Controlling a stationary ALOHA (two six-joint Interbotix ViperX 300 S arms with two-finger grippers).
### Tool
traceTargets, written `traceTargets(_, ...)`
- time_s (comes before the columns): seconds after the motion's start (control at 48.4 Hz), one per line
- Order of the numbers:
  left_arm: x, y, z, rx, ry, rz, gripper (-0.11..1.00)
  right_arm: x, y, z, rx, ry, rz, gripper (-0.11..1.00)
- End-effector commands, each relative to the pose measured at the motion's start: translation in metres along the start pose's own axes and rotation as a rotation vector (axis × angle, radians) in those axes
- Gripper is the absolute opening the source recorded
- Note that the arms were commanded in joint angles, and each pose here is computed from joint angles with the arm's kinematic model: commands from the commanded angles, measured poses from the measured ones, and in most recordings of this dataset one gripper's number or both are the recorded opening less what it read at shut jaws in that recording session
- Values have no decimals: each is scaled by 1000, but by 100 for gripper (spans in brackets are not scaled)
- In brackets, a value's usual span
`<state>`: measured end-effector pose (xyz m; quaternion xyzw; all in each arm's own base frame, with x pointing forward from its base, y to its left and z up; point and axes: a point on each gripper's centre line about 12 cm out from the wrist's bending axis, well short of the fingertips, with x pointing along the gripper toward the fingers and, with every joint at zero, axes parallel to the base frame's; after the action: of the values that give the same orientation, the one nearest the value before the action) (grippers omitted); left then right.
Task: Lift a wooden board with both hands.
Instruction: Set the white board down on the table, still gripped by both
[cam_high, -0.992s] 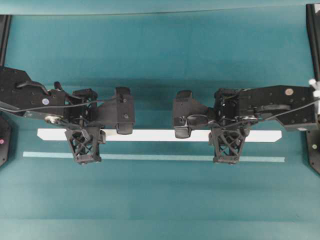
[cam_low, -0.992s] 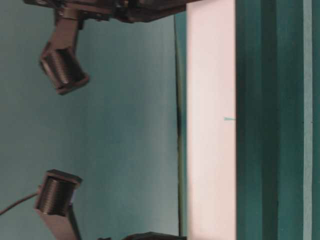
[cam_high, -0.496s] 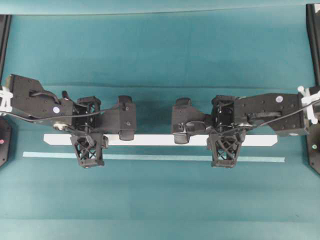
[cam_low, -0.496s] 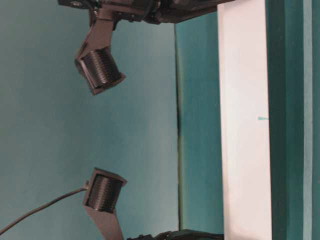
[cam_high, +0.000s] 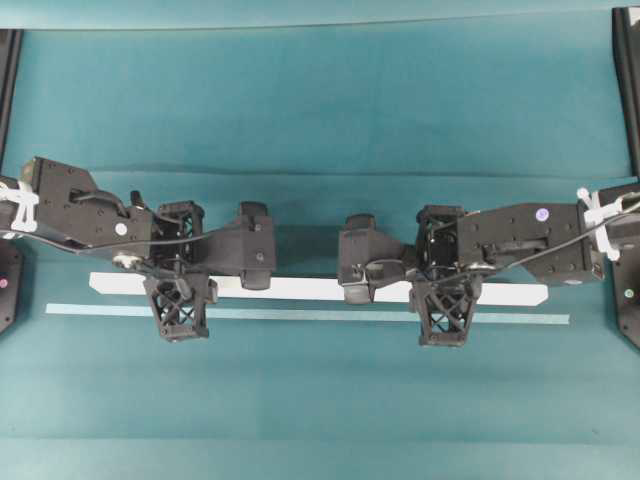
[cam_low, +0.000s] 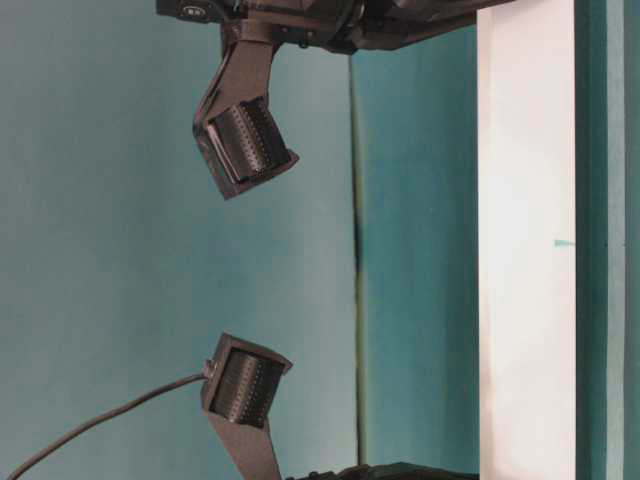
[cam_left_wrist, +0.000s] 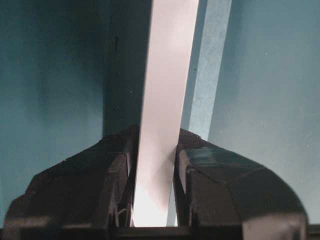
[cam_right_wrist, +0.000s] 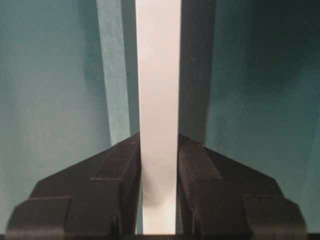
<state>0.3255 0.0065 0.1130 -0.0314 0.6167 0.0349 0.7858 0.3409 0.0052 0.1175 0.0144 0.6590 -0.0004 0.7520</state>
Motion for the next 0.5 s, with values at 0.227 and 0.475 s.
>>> traceTargets(0.227, 0, -2, -1, -2, -17, -2, 17, 2, 6, 1, -19, -1, 4, 21)
traceTargets(0.475, 5, -5, -1, -42, -35, -8, 17, 5, 7, 1, -23, 0, 4, 21)
